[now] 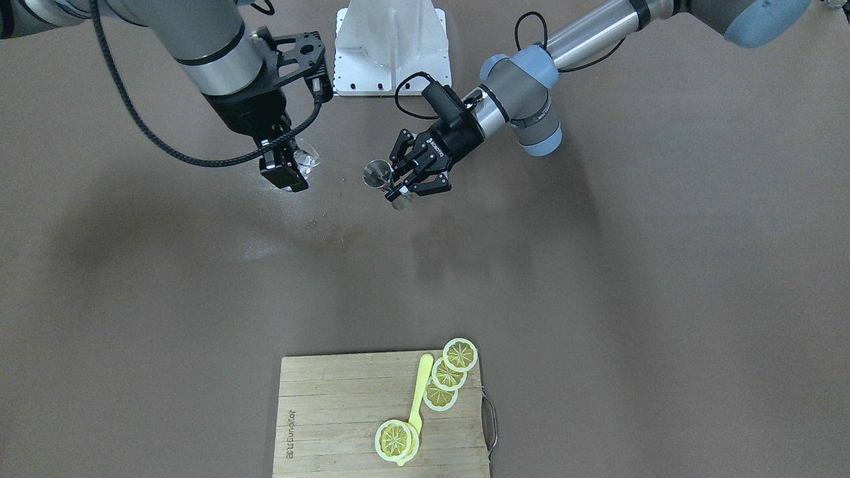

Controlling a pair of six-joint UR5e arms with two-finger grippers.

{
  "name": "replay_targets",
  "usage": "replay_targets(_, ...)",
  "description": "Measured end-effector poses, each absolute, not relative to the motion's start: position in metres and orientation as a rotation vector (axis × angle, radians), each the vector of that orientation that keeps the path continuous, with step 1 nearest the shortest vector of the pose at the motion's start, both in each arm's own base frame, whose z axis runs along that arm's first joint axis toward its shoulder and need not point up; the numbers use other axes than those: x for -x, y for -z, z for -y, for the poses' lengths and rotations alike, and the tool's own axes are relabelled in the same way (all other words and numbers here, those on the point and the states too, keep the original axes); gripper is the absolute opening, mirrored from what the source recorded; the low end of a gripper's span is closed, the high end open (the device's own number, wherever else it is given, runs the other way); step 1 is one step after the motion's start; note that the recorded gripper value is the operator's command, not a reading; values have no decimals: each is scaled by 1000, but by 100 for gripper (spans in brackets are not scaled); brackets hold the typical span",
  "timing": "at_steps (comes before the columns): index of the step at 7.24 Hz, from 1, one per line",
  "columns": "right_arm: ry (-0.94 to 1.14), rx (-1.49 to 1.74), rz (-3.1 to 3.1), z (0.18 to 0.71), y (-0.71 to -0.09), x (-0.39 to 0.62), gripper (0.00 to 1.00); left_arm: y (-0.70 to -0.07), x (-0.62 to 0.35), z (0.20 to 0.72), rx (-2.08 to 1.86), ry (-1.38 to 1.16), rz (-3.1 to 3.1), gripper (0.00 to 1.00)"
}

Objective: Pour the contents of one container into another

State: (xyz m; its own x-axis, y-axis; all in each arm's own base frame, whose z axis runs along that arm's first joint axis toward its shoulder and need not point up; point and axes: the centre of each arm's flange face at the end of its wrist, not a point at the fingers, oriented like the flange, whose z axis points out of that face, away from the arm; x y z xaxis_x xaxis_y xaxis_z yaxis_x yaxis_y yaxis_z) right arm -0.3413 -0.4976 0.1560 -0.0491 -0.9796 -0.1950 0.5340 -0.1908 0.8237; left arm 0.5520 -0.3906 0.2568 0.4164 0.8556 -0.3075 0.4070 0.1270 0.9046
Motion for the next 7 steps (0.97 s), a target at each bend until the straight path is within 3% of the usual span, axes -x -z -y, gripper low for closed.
replay_targets(7, 1441, -1071, 805, 541, -268, 227, 0, -301, -476, 442, -1531, -410, -1038, 0)
